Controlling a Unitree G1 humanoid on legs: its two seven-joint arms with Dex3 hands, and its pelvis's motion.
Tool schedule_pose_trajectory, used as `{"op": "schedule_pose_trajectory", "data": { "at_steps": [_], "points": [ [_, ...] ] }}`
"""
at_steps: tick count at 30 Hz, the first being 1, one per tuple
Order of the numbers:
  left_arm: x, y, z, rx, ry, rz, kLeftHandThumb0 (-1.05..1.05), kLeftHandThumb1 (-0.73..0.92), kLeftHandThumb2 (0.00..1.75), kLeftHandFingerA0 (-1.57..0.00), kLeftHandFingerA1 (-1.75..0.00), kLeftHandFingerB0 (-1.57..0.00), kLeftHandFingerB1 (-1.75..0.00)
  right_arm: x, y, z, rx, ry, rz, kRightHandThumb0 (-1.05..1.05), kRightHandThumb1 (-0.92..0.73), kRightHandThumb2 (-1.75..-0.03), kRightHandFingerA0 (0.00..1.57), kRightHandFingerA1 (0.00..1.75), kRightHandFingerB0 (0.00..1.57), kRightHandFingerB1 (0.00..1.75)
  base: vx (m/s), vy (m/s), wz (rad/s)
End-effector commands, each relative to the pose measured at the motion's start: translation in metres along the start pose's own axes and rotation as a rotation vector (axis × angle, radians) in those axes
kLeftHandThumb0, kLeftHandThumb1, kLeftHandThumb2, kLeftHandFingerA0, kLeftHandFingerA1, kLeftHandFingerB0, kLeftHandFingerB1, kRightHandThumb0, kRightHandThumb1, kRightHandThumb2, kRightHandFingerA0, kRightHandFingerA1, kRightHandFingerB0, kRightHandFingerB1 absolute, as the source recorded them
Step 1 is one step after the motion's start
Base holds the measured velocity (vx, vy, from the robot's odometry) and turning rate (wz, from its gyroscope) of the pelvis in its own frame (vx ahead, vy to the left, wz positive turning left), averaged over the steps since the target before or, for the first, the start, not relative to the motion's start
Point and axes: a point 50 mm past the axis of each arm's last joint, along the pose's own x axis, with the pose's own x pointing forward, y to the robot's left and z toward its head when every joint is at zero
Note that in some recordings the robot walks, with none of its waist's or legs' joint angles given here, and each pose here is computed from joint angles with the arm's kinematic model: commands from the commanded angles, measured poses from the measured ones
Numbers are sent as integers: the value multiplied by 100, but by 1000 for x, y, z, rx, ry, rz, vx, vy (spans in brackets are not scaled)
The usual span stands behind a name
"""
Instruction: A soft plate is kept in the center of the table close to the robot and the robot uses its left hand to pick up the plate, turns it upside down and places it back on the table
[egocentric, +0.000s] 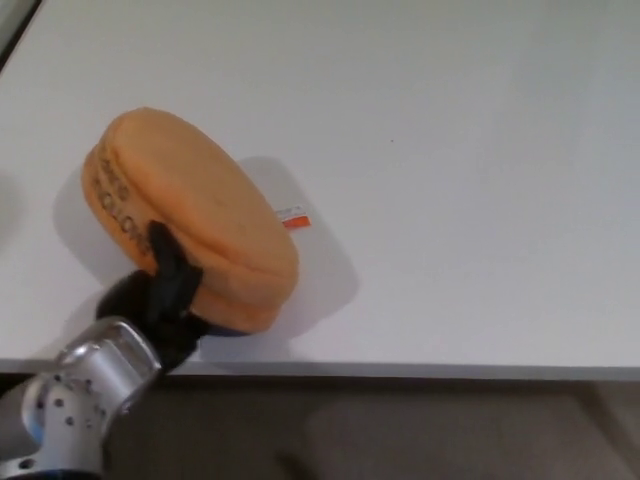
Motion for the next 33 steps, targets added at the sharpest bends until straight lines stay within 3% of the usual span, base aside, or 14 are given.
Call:
{"op": "schedule_pose_trajectory", "data": {
  "at_steps": [1,5,6,8,9,23,26,29,33],
  "points": [
    [-10,22,21,305,-27,80,-105,84,122,0,-13,0,-1,-2,-6,1,-5,-1,-3,-63,-82,-65,69,50,43,33,0,0,0],
    [-17,25,30,391,-34,95,-105,85,119,0,-12,0,-1,-3,-6,1,-21,-4,5,-62,-83,-66,67,50,42,33,0,0,0],
    [-19,25,33,432,-28,93,-97,78,110,0,-10,0,0,-3,-6,1,-12,-3,6,-61,-83,-65,68,50,42,33,0,0,0],
    [-22,26,38,479,-22,90,-97,78,110,0,-11,0,0,-3,-6,1,8,-2,7,-61,-82,-65,69,50,43,33,0,0,0],
    [-23,26,39,489,-22,89,-105,85,119,0,-12,0,-2,-4,-6,1,2,-3,9,-61,-84,-65,68,50,42,33,0,0,0],
    [-32,24,50,588,-26,72,-105,85,120,0,-15,0,0,-1,-6,1,-8,-10,2,-63,-83,-66,70,51,44,34,0,0,0],
    [-35,24,53,730,-15,98,-105,88,121,0,-15,0,-2,-1,-7,2,-16,-21,1,-62,-83,-66,70,52,44,34,0,0,0],
    [-40,22,58,876,-49,146,-105,81,119,0,-17,0,-3,-1,-7,2,-24,-21,5,-62,-84,-65,71,51,43,33,0,0,0],
    [-45,19,62,948,-99,176,-105,79,117,0,-16,0,-7,-1,-7,2,-10,-18,0,-62,-84,-65,71,51,43,33,0,0,0]
  ]
}}
